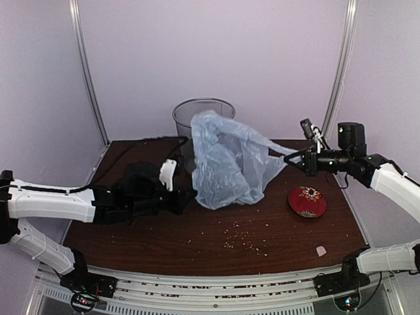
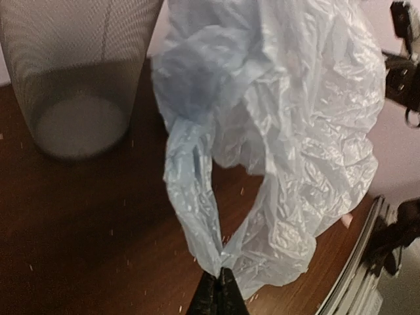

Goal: Put the trash bags into the trash bin

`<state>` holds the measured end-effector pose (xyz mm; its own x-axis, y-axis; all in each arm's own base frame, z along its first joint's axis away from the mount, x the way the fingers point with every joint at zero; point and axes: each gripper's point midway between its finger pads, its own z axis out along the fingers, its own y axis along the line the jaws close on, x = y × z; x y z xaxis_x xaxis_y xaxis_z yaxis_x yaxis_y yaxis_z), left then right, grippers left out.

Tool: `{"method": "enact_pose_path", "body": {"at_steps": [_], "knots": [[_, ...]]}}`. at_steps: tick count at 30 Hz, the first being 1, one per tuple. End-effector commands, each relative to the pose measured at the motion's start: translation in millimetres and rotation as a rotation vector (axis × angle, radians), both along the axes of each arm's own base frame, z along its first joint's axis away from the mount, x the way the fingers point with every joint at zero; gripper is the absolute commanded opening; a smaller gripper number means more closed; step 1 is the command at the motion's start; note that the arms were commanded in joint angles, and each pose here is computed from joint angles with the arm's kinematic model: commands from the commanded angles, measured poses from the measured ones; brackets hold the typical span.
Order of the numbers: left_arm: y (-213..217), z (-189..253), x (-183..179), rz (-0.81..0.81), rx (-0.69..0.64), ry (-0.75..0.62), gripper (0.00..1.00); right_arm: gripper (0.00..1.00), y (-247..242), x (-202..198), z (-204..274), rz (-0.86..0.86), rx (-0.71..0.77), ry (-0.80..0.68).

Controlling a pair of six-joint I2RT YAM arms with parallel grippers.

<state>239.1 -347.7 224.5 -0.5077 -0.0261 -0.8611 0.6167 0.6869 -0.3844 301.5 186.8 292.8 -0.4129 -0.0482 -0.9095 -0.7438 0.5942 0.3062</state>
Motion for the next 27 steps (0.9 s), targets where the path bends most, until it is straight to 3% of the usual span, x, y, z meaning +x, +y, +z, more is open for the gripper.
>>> {"method": "enact_pose_path", "body": {"at_steps": [1,3,5,8,10,11,13,15,17,18,20,21,24,26,27], "knots": [[-1.1,-88.8,-31.1,-0.038,0.184,0.158,0.00,0.00,5.6,-19.0,-74.8,0.053,-0.095,0.135],[-6.1,-79.5,-32.7,-0.043,0.218,0.133,0.00,0.00,6.5,-19.8,-72.7,0.066,-0.104,0.144],[-8.3,-36.8,-18.5,0.005,0.200,0.048,0.00,0.00,8.7,-8.3,-47.7,0.051,-0.087,0.133],[-15.2,88.9,12.2,0.095,0.134,-0.210,0.00,0.00,13.7,35.9,31.6,-0.031,-0.011,0.050],[-20.1,178.4,25.9,0.137,0.116,-0.375,0.00,0.00,17.7,63.9,111.2,-0.060,0.066,-0.054],[-19.2,237.5,26.5,0.156,0.060,-0.460,0.00,0.00,19.3,66.1,177.6,-0.048,0.125,-0.171],[-20.0,317.2,10.3,0.120,-0.034,-0.597,0.00,0.00,21.2,46.2,271.5,0.005,0.237,-0.328],[-28.5,371.9,-32.9,0.031,-0.105,-0.737,0.00,0.00,19.6,-29.3,356.2,0.162,0.374,-0.537],[-39.1,389.1,-80.0,-0.039,-0.077,-0.846,0.00,0.00,8.0,-104.1,391.3,0.231,0.392,-0.729],[-46.5,375.2,-93.7,-0.068,-0.020,-0.869,0.00,0.00,5.9,-123.5,384.6,0.245,0.344,-0.813],[-59.5,301.1,-96.1,-0.113,0.117,-0.815,0.00,0.00,15.5,-110.4,325.2,0.235,0.182,-0.744],[-64.9,240.3,-91.7,-0.129,0.204,-0.767,0.00,0.00,20.2,-92.4,273.2,0.214,0.076,-0.668],[-54.3,27.4,-91.7,-0.209,0.463,-0.527,0.00,0.00,12.1,-40.2,41.1,0.121,-0.318,-0.358],[-32.9,-76.6,-111.0,-0.275,0.593,-0.336,0.00,0.00,-4.2,-55.7,-72.8,0.173,-0.513,-0.178],[-26.4,-98.9,-123.5,-0.290,0.620,-0.293,0.00,0.00,-8.2,-70.9,-99.7,0.219,-0.544,-0.116]]}}
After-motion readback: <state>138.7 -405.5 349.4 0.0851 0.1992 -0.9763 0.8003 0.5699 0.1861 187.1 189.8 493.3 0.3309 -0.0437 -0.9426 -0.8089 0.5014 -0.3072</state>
